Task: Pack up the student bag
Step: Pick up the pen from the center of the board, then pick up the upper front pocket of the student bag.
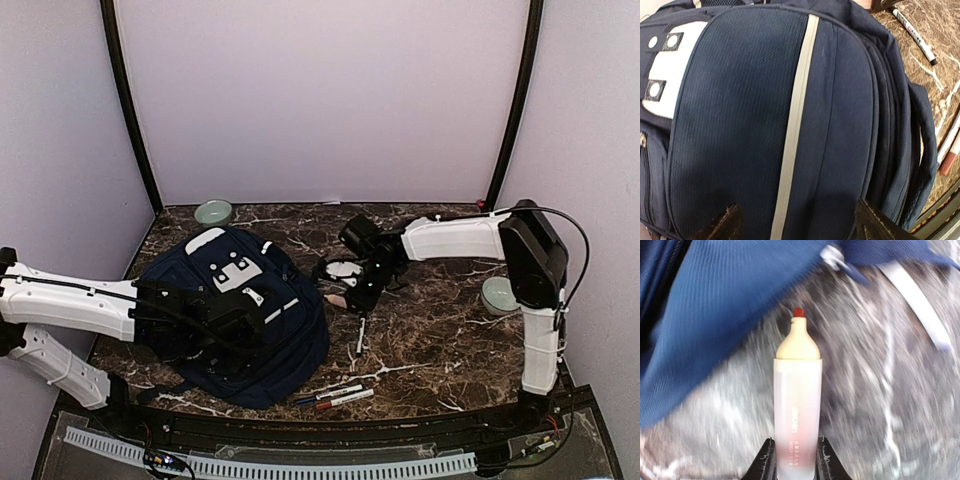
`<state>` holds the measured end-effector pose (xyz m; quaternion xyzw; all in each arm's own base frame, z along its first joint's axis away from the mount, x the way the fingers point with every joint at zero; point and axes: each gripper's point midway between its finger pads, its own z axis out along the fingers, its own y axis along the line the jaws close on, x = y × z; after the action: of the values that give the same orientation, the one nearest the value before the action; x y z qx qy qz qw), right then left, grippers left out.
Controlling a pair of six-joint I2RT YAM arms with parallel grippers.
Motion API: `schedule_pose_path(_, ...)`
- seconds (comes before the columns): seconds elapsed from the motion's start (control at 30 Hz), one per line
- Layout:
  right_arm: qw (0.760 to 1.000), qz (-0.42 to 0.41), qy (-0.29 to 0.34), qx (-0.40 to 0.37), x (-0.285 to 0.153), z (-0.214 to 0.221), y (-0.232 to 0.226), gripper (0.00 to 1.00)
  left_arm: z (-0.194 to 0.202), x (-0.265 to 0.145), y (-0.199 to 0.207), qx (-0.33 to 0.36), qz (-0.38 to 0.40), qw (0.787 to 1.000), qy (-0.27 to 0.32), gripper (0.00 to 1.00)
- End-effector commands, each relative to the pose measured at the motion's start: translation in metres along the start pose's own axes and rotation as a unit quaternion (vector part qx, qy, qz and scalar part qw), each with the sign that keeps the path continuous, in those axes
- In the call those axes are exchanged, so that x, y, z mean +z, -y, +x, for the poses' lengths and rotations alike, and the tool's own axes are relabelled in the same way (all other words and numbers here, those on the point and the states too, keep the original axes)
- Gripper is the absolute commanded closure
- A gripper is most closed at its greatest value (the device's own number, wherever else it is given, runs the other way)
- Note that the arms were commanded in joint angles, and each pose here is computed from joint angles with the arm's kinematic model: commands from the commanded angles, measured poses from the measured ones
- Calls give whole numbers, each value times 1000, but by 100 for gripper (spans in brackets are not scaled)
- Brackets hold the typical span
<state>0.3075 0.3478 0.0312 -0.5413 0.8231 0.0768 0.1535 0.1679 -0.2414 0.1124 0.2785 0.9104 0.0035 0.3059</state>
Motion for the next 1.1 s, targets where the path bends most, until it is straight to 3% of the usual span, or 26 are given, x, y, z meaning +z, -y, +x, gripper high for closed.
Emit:
schedule_pose_path(0.0, 999, 1, 40, 17, -59, -10, 8, 84, -21, 1, 2, 9, 12, 1000, -5, 21)
schedule_pose_path(0.17, 999, 3, 34, 40, -78, 11, 17, 84, -16, 6, -5, 16, 26, 998, -50, 21)
schedule_pose_path(0.4, 997, 15, -8, 78, -70, 81, 29, 84, -12, 16, 8, 49, 49, 993, -90, 21)
schedule_pose_path(0.53, 996, 30, -9, 88, -72, 96, 40, 84, -17, 29, 19, 74, 54, 990, -106, 21)
schedule_pose_path(0.63, 995, 31, -23, 89, -65, 111, 37, 84, -15, 41, 14, 88, 20, 988, -122, 22)
schedule_pose_path(0.8, 995, 25, -26, 90, -61, 116, 34, 84, -14, 53, 2, 112, -42, 981, -152, 34)
schedule_pose_path(0.9, 995, 20, -29, 91, -57, 118, 32, 84, -21, 49, 27, 114, 26, 982, -146, 30)
schedule_pose_path(0.93, 995, 18, -29, 92, -56, 118, 31, 84, -27, 45, 36, 112, 47, 983, -136, 24)
schedule_pose_path(0.97, 995, 16, -28, 93, -56, 118, 31, 84, -31, 41, 44, 111, 68, 984, -125, 4)
schedule_pose_path(1.07, 995, 13, -24, 93, -56, 115, 30, 83, -42, 34, 49, 106, 83, 985, -104, 1)
